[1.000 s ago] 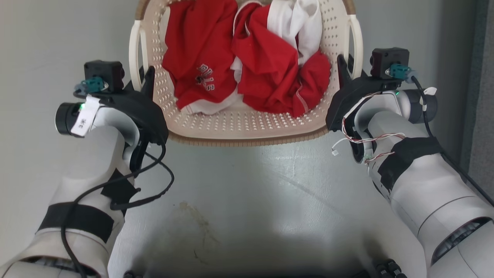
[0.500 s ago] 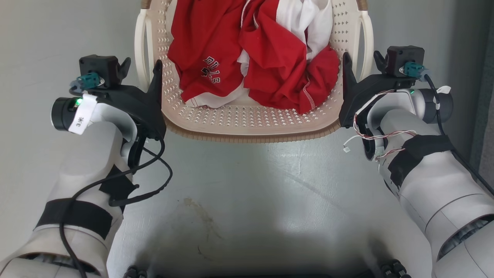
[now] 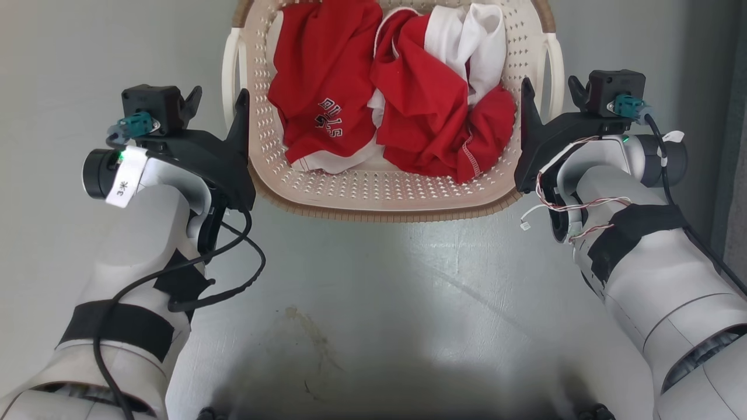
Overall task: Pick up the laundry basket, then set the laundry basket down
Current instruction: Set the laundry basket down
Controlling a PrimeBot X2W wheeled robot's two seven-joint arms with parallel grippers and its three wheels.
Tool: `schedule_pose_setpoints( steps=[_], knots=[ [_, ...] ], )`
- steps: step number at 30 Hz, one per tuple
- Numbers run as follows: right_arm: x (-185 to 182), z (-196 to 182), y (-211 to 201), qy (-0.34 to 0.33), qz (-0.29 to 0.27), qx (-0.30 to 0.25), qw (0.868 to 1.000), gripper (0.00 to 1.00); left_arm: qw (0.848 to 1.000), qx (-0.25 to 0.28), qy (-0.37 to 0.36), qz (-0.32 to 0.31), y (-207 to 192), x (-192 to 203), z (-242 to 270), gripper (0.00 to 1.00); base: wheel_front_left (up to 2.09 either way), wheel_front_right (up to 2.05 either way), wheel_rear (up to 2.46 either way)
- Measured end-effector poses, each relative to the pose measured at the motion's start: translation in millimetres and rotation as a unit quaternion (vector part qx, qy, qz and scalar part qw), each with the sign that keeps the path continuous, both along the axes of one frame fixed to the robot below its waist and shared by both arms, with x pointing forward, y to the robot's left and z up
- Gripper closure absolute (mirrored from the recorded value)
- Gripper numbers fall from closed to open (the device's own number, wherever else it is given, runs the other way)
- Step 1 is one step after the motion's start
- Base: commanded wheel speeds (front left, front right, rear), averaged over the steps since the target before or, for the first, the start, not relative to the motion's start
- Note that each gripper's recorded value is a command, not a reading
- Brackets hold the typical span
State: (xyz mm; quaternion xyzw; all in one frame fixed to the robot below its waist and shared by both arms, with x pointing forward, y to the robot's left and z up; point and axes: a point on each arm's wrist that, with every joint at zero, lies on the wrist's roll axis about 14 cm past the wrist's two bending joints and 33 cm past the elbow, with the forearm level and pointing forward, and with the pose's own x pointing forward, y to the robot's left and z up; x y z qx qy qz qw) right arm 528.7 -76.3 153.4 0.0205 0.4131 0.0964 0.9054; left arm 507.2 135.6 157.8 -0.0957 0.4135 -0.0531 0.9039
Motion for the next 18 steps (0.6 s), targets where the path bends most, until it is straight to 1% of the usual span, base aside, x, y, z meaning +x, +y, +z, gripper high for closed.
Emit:
schedule_pose_setpoints(
  steps=[8,18],
  knots=[
    [7,19,9,-0.023,0.006,0.012,1.000,0.00,1.000,-0.003,-0.014,0.013,2,2,14,0.00,0.00,0.00,0.00],
    [2,46,11,-0.042,0.002,0.024,0.999,0.00,0.999,-0.007,-0.038,0.034,5,1,40,0.00,0.00,0.00,0.00]
  ],
)
